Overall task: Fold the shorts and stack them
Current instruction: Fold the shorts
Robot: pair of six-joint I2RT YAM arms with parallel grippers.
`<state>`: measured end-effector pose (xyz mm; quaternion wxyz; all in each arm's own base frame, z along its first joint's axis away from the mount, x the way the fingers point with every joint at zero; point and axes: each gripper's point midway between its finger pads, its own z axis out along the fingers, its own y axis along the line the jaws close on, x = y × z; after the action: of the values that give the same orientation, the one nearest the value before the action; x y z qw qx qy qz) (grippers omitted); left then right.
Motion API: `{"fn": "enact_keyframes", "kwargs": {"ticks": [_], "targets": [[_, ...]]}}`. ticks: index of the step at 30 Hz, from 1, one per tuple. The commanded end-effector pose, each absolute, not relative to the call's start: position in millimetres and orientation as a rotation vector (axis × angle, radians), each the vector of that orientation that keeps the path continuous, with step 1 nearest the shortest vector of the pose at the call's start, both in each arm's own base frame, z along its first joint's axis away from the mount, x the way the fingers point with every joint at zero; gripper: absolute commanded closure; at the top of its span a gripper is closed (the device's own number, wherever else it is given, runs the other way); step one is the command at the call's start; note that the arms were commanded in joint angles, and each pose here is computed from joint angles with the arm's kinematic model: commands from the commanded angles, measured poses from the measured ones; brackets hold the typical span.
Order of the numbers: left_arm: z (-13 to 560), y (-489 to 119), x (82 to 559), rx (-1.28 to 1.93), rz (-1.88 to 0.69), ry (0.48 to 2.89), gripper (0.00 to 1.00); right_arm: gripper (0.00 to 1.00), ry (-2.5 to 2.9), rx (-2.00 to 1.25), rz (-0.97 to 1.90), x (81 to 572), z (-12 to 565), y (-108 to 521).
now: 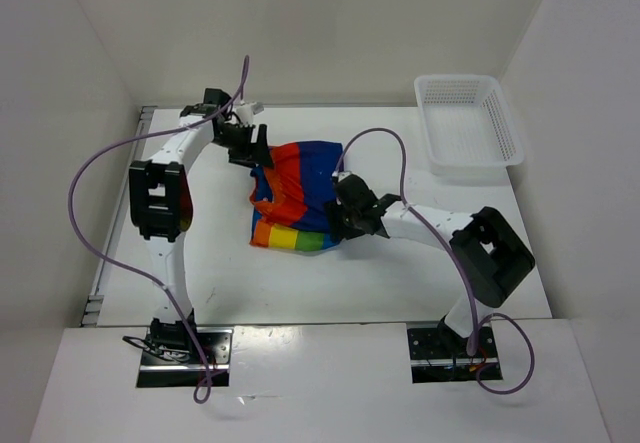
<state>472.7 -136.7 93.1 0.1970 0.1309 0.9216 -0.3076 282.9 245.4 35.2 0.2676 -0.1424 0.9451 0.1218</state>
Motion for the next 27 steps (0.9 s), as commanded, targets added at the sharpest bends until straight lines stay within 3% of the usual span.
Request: {"fn": "enact_keyframes", "kwargs": {"ticks": [1,5,12,20,22,27], "targets": [[175,-129,465,0.402,-0.834,2.411,0.2,0.34,2.441,-0.39,0.386,289,73,250],[179,-138,426,0.429,-0.761,2.485,0.2,0.34,2.453,-0.38,0.384,292,67,253],[95,-143,358,0.419,-0.759,2.814,0.21,0.34,2.54,-0.39,0.364,290,41,257],[66,-144,379,0.463,-0.62,2.773,0.2,0.34,2.547,-0.4,0.385,290,35,261],[63,-149,377,0.477,-0.638,2.779,0.26,0.34,2.567,-0.408,0.387,286,29,260],[40,-150,350,0.493,-0.64,2.875,0.53,0.34,2.571,-0.392,0.421,286,28,265]]}}
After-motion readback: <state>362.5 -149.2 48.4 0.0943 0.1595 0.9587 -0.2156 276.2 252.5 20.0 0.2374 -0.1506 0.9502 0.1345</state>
